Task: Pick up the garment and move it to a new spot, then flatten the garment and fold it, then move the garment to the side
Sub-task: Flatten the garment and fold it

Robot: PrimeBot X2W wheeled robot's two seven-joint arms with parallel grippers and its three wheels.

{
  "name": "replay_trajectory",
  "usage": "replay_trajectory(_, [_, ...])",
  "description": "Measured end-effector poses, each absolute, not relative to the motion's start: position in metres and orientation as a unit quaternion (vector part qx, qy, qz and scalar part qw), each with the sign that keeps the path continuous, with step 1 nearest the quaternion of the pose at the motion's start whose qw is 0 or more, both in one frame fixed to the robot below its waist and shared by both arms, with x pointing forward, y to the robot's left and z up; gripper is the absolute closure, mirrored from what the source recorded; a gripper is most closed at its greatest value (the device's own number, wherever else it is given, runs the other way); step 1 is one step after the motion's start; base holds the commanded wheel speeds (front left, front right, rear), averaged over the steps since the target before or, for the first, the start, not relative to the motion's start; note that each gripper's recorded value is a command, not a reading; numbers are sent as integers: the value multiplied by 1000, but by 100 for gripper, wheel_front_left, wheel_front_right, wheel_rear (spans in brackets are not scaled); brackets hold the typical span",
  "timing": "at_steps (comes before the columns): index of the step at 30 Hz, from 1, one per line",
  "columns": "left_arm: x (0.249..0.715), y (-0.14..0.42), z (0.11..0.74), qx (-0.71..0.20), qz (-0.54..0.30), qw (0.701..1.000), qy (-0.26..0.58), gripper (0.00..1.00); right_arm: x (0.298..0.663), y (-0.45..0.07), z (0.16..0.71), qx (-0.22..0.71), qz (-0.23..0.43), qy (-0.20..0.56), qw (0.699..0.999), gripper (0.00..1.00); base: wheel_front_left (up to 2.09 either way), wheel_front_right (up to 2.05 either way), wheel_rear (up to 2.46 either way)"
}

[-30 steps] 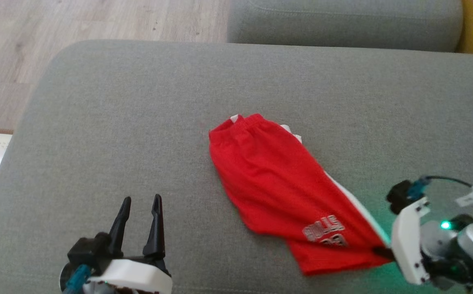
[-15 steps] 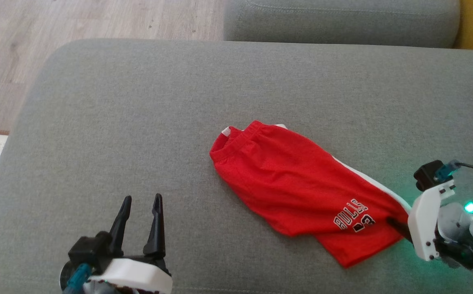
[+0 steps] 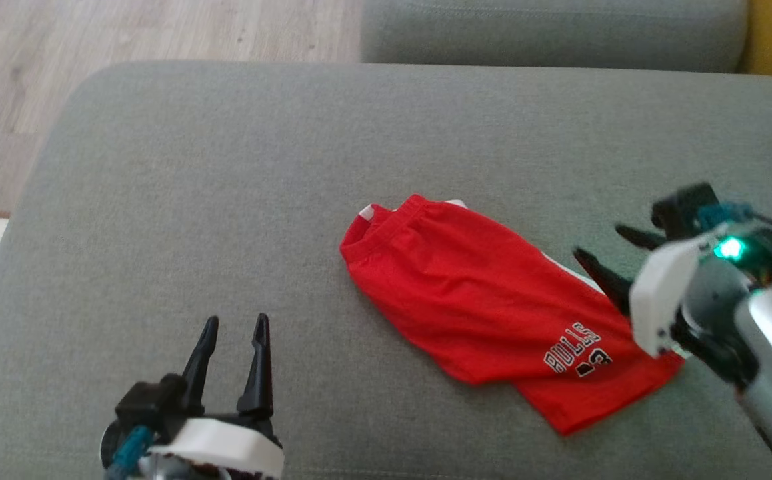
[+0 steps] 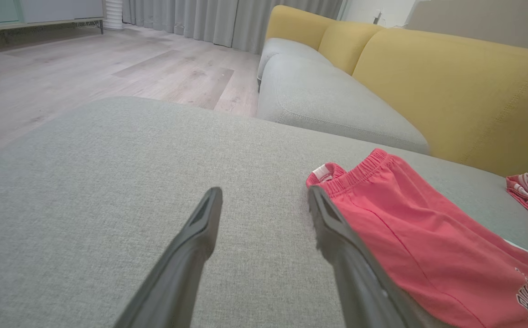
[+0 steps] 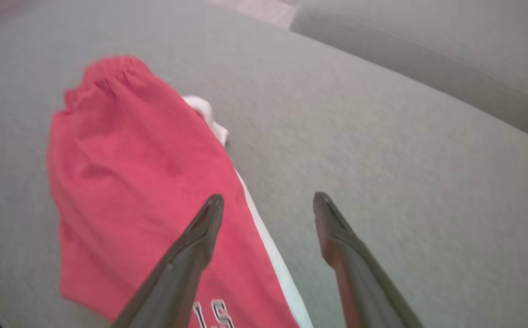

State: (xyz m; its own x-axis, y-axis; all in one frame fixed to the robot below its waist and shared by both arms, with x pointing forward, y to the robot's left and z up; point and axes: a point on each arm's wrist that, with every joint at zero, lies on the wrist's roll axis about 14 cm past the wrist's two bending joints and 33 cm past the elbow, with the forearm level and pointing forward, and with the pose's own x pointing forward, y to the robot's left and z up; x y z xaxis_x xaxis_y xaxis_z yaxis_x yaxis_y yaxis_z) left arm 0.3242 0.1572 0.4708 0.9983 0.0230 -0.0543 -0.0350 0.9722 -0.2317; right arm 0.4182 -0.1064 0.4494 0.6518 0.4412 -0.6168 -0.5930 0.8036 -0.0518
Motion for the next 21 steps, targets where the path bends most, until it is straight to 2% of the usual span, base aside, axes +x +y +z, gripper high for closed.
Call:
replay_trajectory(4, [331,155,475,-116,8,993,19,0,439,-66,468,-119,321,257,904,0,0,0,0])
replay_trajectory(6, [335,153,476,-119,5,993,18,0,449,-33,470,-117,354,240,896,0,0,0,0])
replay_trajectory(10, [338,155,476,-128,11,991,19,0,457,-4,465,-126,387,237,882,0,0,0,0])
replay_trajectory(15, [339,161,474,-138,29,990,26,0,461,29,439,-137,429,269,851,0,0,0,0])
replay_trajectory(21, [333,171,466,-136,55,988,40,0,443,46,400,-157,468,341,800,0,0,0,0])
